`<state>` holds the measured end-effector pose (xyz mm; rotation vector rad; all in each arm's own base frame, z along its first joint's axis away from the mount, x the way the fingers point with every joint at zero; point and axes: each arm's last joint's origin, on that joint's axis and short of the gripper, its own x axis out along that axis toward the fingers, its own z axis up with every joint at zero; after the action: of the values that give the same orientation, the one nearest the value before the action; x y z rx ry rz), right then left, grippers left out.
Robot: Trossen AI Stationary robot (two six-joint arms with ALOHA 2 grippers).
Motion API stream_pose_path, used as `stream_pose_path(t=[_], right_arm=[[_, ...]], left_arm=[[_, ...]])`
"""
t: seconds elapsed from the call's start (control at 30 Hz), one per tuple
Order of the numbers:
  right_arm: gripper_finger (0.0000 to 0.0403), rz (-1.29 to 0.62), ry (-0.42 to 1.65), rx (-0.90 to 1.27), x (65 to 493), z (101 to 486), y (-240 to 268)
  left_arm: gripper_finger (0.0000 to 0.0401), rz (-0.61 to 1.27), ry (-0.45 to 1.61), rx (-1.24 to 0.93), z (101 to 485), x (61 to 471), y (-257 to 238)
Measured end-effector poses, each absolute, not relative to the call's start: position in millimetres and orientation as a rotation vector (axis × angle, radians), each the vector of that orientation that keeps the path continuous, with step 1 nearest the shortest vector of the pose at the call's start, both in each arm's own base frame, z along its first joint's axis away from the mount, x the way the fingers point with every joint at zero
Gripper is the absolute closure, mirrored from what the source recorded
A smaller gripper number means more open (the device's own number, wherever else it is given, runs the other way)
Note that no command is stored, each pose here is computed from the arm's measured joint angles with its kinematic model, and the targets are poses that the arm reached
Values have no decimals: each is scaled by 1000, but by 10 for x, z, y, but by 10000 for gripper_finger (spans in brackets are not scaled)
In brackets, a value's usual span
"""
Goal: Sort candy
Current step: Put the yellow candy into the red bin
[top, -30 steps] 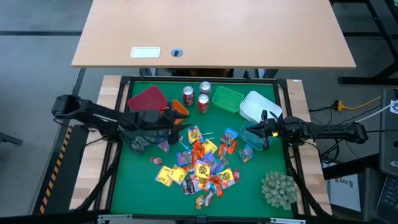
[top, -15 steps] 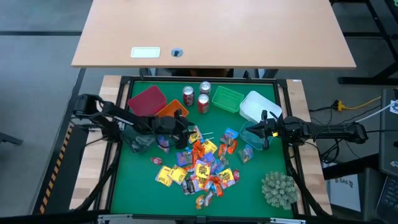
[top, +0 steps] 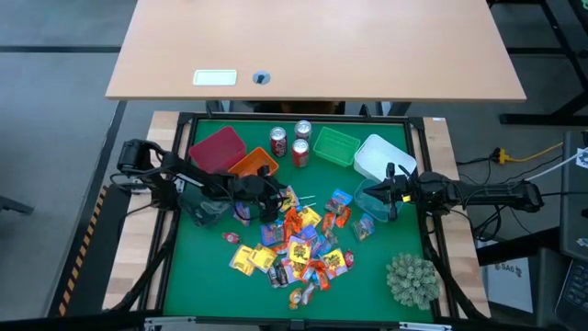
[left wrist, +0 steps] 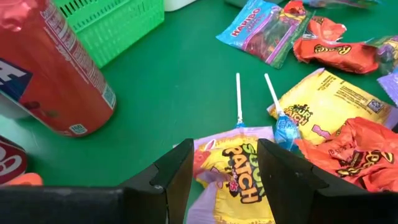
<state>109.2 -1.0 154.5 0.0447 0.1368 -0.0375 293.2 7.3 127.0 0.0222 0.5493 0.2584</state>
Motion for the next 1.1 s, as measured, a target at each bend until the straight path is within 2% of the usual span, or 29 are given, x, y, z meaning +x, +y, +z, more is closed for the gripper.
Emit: stream_pose_path(t=[0.67, 1.1], right_arm=[[393, -38, 137, 45, 1092, 1545, -10], [393, -37, 137, 45, 1092, 1545, -10]], left_arm=[[234, 220, 572, 14, 1248, 2925, 60], [237, 218, 636, 27, 1051, 3066, 59]])
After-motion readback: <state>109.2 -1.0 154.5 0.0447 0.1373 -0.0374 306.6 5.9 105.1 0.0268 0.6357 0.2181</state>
